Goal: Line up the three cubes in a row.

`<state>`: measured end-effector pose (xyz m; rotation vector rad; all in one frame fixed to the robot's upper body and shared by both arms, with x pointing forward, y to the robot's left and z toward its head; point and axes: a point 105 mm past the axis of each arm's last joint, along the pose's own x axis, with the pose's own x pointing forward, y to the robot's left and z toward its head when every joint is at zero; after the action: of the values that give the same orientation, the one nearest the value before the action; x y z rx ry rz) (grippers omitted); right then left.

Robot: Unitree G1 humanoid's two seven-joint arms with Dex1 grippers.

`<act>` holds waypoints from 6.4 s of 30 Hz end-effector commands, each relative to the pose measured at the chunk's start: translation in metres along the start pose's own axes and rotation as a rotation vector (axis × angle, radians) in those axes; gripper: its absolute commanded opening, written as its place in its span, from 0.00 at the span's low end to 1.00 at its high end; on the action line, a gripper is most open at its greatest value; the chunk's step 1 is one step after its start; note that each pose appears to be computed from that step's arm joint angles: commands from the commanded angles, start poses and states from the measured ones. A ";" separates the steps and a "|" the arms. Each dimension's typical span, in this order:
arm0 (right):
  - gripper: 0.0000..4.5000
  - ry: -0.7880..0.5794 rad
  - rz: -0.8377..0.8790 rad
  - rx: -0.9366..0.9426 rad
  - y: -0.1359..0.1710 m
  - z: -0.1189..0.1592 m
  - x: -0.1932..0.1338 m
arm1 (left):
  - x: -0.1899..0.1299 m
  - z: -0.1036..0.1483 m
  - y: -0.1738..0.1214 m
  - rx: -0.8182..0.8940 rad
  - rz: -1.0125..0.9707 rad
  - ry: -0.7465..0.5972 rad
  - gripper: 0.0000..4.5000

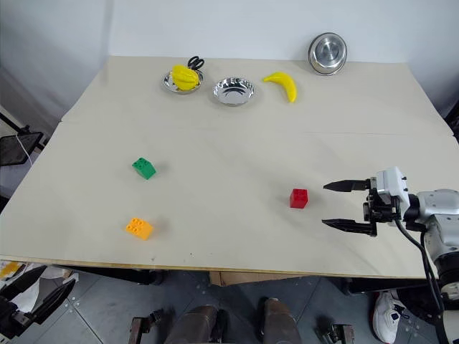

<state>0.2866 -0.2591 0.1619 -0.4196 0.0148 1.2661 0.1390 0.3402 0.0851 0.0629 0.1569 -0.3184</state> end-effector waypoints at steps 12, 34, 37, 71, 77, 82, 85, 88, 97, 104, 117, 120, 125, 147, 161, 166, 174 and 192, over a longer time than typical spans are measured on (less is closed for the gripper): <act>0.99 -0.034 -0.039 -0.056 0.001 0.009 -0.015 | 0.078 0.059 0.005 0.083 -0.064 -0.221 1.00; 0.99 -0.337 -0.151 -0.029 0.018 0.040 0.007 | 0.240 0.106 0.028 0.179 -0.224 -0.001 1.00; 0.99 -0.333 -0.169 -0.003 0.021 0.032 0.009 | 0.245 0.101 0.019 0.160 -0.271 0.009 1.00; 1.00 -0.138 -0.363 0.064 0.067 0.003 -0.061 | 0.312 0.116 -0.223 0.601 -1.215 0.054 0.33; 1.00 -0.141 -0.386 0.071 0.073 0.004 -0.061 | 0.320 0.121 -0.240 0.545 -1.185 0.023 0.33; 1.00 -0.150 -0.388 0.075 0.074 0.003 -0.056 | 0.320 0.123 -0.248 0.537 -1.203 0.004 0.33; 1.00 -0.157 -0.384 0.074 0.072 0.003 -0.052 | 0.318 0.119 -0.251 0.538 -1.228 0.015 0.33; 1.00 -0.161 -0.378 0.073 0.071 0.003 -0.049 | 0.316 0.117 -0.252 0.538 -1.249 0.019 0.33; 1.00 -0.165 -0.369 0.074 0.068 0.002 -0.044 | 0.319 0.110 -0.255 0.549 -1.227 0.043 0.33; 1.00 -0.175 -0.349 0.085 0.067 0.000 -0.038 | 0.315 0.130 -0.256 0.541 -1.242 -0.086 0.74; 1.00 -0.223 -0.133 0.074 0.044 0.002 0.001 | 0.231 0.168 -0.125 0.548 -1.132 -0.309 0.97; 1.00 -0.232 -0.094 0.079 0.036 0.002 0.007 | 0.204 0.161 -0.088 0.506 -0.956 -0.290 1.00; 1.00 -0.274 0.020 0.035 0.026 0.012 0.033 | 0.119 0.139 -0.011 0.317 -0.449 -0.289 1.00; 1.00 -0.287 0.229 -0.044 0.038 0.028 0.057 | 0.055 0.041 -0.040 0.096 -0.174 -0.077 1.00; 1.00 -0.246 0.126 0.001 0.048 0.011 0.031 | 0.137 0.024 -0.066 -0.013 -0.166 0.004 0.91; 1.00 -0.239 0.089 0.001 0.052 0.008 0.025 | 0.131 0.021 -0.070 0.017 -0.195 0.045 0.59; 1.00 -0.215 0.025 0.009 0.055 0.003 0.013 | 0.143 0.056 -0.085 0.128 -0.464 -0.040 0.33; 1.00 -0.114 -0.178 0.044 0.079 0.004 -0.032 | 0.283 0.111 -0.156 0.506 -1.176 0.030 0.33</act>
<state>0.2046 -0.2715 0.1369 -0.2789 -0.0345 1.1200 0.3681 0.0926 0.1431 0.4609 0.1161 -1.5328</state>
